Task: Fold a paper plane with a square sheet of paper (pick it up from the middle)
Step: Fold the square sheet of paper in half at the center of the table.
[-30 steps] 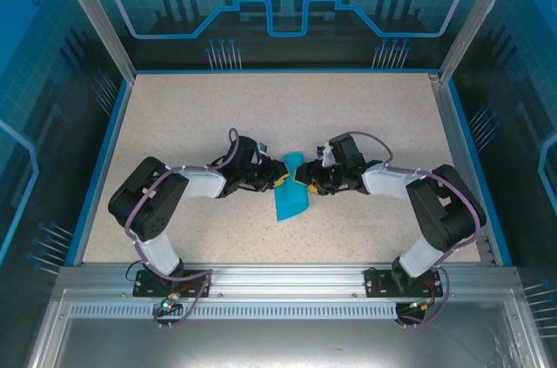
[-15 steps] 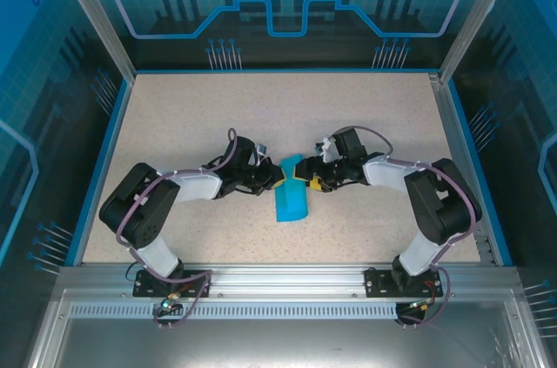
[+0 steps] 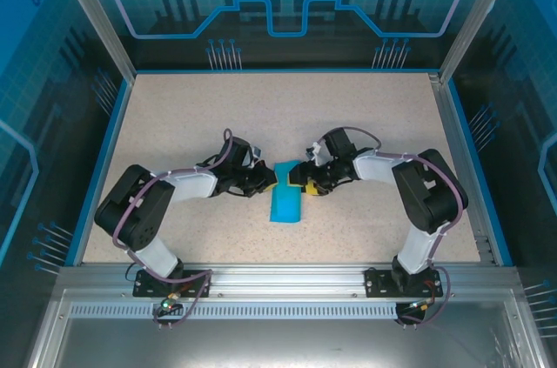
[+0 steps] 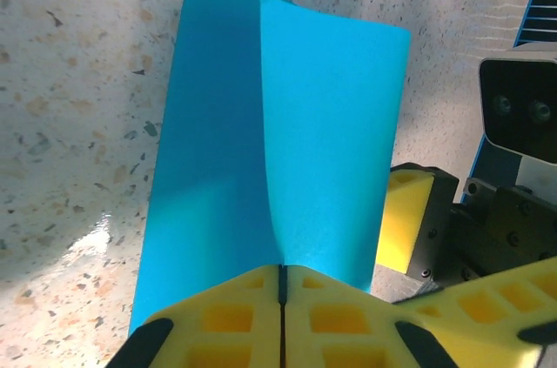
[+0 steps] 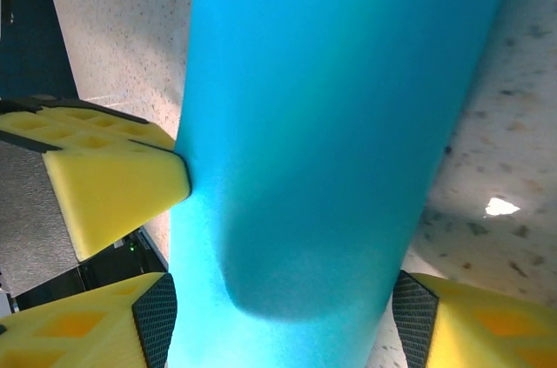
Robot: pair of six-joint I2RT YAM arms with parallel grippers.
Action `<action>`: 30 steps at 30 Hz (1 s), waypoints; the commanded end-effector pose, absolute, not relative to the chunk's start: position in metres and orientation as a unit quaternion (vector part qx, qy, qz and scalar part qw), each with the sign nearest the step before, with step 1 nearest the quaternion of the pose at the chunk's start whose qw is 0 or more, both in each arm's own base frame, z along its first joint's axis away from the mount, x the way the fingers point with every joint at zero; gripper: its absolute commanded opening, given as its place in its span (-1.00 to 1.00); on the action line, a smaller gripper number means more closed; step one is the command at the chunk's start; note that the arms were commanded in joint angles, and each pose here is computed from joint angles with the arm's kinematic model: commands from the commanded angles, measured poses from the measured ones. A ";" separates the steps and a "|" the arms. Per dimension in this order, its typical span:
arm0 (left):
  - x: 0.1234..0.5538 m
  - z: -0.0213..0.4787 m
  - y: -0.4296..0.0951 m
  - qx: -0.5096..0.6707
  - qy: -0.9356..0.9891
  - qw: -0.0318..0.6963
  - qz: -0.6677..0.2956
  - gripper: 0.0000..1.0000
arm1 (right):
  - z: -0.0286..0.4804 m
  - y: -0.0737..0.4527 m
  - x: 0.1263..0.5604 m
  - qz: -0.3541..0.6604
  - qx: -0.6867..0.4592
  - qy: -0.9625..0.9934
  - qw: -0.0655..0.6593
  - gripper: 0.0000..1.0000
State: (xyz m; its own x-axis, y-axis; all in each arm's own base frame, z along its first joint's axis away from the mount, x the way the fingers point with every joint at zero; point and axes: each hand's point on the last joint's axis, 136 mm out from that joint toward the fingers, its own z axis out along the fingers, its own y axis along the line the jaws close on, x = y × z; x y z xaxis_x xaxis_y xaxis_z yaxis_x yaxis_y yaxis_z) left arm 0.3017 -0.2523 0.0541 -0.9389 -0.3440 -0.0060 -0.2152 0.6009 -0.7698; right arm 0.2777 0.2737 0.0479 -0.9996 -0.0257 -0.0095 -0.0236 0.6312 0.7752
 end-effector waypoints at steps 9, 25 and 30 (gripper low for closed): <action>0.307 0.067 -0.244 -0.127 0.898 0.086 -0.412 -0.80 | 0.037 0.289 0.272 -0.425 0.004 -0.905 0.004 0.41; 0.319 0.068 -0.228 -0.119 0.893 0.079 -0.426 -0.74 | 0.035 0.298 0.275 -0.426 -0.042 -0.903 -0.038 0.47; 0.319 0.061 -0.231 -0.120 0.892 0.067 -0.431 -0.73 | 0.037 0.307 0.280 -0.433 -0.045 -0.899 -0.039 0.43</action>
State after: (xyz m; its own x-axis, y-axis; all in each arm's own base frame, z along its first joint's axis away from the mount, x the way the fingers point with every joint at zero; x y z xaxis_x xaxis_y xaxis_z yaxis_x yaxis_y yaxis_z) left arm 0.3192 -0.2262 0.0587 -0.9512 -0.3072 -0.0308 -0.1732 0.6136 -0.7704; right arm 0.2832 0.2931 0.0405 -0.9911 0.1303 -0.0282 0.0609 0.6306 0.7737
